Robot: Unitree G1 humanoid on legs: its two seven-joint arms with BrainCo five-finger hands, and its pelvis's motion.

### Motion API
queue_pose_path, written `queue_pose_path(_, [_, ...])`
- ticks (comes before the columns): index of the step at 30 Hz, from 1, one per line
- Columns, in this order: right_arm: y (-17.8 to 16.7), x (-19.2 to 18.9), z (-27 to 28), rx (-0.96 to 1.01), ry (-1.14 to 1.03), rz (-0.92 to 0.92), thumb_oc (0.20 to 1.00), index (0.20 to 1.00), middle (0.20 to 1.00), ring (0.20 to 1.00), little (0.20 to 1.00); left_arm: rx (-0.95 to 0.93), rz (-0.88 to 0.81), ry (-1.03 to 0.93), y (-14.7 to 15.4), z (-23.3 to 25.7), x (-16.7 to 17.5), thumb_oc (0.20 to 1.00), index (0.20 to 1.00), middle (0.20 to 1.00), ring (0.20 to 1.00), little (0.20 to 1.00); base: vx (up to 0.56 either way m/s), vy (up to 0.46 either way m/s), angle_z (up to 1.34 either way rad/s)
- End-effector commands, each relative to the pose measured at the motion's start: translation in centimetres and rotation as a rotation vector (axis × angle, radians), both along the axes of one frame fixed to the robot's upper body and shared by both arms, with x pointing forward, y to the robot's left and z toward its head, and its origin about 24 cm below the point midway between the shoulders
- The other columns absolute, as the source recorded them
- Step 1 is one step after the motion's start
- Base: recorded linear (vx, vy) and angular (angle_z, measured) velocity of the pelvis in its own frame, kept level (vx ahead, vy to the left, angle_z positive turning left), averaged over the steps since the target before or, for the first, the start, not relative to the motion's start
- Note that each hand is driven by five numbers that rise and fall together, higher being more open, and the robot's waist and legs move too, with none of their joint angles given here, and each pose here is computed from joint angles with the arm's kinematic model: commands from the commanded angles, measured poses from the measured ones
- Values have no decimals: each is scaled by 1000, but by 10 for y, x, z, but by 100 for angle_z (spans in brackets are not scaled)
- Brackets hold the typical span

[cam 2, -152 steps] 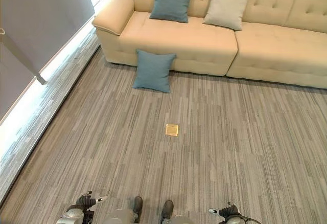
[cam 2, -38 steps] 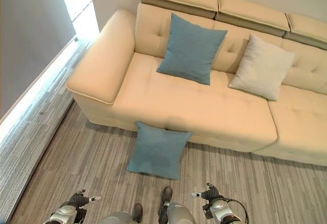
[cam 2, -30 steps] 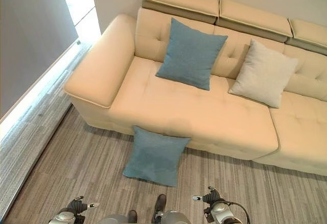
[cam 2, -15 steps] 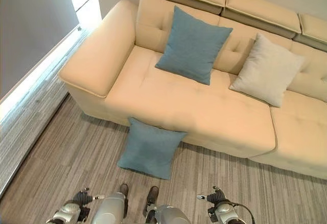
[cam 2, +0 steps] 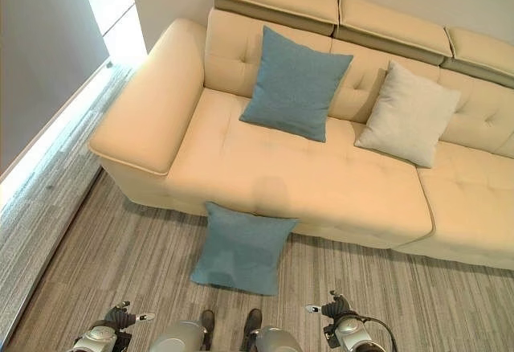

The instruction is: Pick up all the scattered cushions and arrange them neatly on the sofa.

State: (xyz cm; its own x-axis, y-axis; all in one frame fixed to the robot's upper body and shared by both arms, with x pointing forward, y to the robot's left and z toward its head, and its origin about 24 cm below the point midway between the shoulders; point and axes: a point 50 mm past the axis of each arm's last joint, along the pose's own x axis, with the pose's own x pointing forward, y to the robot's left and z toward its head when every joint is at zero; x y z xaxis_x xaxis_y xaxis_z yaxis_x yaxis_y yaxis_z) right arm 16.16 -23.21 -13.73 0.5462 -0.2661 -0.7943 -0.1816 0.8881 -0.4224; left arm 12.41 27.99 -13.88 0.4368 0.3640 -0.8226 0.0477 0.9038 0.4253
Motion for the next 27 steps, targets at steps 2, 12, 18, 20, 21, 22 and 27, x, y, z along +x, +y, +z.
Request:
queue_pose_path(2, [-5,18,10,-38,-48,39,1000,1000,1000,1000,1000,0,17,-65,4,6,13,1000,1000,1000,1000,1000,38,-99,-16])
queue_pose_path(12, [-14,13,10,-54,-52,23,1000,1000,1000,1000,1000,-27,-12,-76,-10,4,21,1000,1000,1000,1000,1000,139,-209,12])
queue_pose_path(18, [-22,4,7,-68,-19,-9,1000,1000,1000,1000,1000,-44,-19,-93,-14,5,27,1000,1000,1000,1000,1000,91,52,41])
queue_pose_path(20, [-20,6,8,-71,-19,-6,1000,1000,1000,1000,1000,-39,-10,-104,-12,7,28,1000,1000,1000,1000,1000,109,220,7])
queue_pose_path(21, [-19,7,8,-66,-24,-7,1000,1000,1000,1000,1000,-38,-4,-106,-10,7,27,1000,1000,1000,1000,1000,53,148,-6])
queue_pose_path(22, [-19,7,8,-66,-24,-7,1000,1000,1000,1000,1000,-38,-4,-106,-10,7,27,1000,1000,1000,1000,1000,75,191,-18])
queue_pose_path(27, [-7,40,23,-43,-149,-1,1000,1000,1000,1000,1000,28,54,-233,10,28,54,1000,1000,1000,1000,1000,35,130,-27])
